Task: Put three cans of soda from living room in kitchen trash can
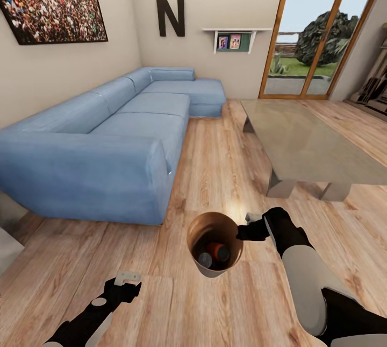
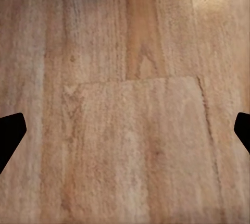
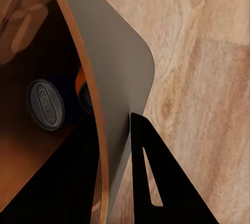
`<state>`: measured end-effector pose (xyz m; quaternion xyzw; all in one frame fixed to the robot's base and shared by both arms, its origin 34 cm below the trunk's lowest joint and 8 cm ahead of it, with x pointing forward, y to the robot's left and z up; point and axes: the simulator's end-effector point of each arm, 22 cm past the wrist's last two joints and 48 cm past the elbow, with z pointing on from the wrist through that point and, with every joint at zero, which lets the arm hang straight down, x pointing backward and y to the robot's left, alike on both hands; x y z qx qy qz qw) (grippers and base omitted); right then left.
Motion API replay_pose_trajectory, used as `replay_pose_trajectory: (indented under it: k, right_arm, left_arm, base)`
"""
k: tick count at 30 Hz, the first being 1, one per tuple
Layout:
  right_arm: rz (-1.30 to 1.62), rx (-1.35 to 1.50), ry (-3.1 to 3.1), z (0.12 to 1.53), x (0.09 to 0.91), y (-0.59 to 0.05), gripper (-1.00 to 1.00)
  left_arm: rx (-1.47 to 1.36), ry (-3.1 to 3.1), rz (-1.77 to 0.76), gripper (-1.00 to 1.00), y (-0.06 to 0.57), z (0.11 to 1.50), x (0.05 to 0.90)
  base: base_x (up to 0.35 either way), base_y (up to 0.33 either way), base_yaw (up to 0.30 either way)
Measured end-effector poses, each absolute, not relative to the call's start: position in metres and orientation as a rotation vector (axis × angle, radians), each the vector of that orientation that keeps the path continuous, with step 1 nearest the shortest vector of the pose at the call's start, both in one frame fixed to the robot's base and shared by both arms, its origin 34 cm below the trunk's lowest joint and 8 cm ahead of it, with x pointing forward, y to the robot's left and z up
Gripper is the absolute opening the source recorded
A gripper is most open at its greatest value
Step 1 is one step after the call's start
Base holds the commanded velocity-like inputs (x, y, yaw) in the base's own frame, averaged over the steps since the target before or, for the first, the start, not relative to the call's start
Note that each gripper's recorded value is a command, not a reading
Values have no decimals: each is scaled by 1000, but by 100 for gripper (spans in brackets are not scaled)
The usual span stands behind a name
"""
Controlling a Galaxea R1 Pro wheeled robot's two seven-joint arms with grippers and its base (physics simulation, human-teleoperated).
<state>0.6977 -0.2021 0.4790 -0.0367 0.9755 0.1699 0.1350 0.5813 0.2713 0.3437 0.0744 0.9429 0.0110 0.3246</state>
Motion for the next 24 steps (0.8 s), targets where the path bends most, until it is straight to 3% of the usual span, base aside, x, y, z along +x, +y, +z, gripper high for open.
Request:
replay_pose_trajectory:
  k: [24]
  right_arm:
    - [486, -113, 2834, 477, 696, -202, -100]
  left_arm:
    - [163, 2529, 63, 100, 287, 334, 570]
  base:
    - [-27, 0, 0]
